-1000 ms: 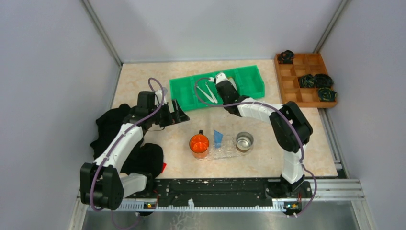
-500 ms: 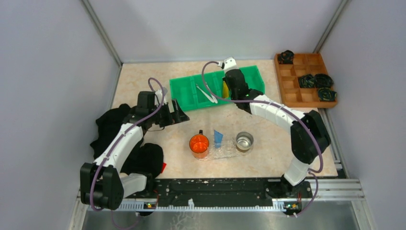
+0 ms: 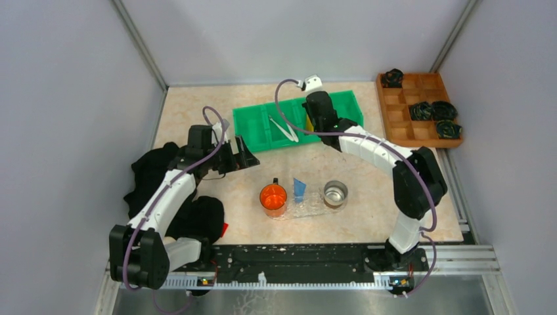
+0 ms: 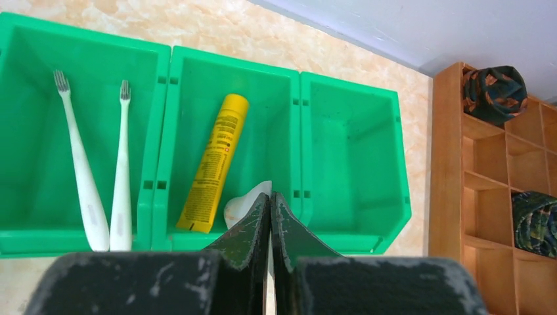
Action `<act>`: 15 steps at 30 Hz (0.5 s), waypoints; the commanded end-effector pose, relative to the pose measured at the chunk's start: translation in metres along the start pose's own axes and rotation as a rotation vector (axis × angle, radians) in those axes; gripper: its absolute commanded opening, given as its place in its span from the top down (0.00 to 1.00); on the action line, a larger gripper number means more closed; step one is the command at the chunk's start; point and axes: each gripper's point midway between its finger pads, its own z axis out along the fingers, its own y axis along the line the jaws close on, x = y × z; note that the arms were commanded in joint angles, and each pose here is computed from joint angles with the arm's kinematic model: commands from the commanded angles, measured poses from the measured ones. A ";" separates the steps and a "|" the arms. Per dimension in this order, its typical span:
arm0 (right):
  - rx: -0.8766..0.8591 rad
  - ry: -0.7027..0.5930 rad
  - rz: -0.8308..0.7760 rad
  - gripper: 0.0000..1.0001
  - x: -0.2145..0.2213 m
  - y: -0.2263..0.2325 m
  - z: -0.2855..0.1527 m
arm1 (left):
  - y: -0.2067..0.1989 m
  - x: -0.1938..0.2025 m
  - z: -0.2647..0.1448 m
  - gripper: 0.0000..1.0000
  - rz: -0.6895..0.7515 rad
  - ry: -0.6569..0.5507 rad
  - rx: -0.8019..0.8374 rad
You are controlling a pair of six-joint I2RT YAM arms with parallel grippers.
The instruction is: Prepare toiletry sets of a toothbrush and toothpaste on the tray
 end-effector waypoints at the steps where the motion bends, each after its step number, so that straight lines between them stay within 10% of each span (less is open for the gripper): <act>1: -0.024 0.023 0.059 1.00 0.003 0.004 0.016 | -0.002 -0.001 -0.003 0.01 0.014 -0.008 -0.002; 15: -0.028 0.063 0.089 0.94 0.018 0.002 0.024 | -0.001 -0.003 -0.002 0.01 0.016 -0.007 -0.003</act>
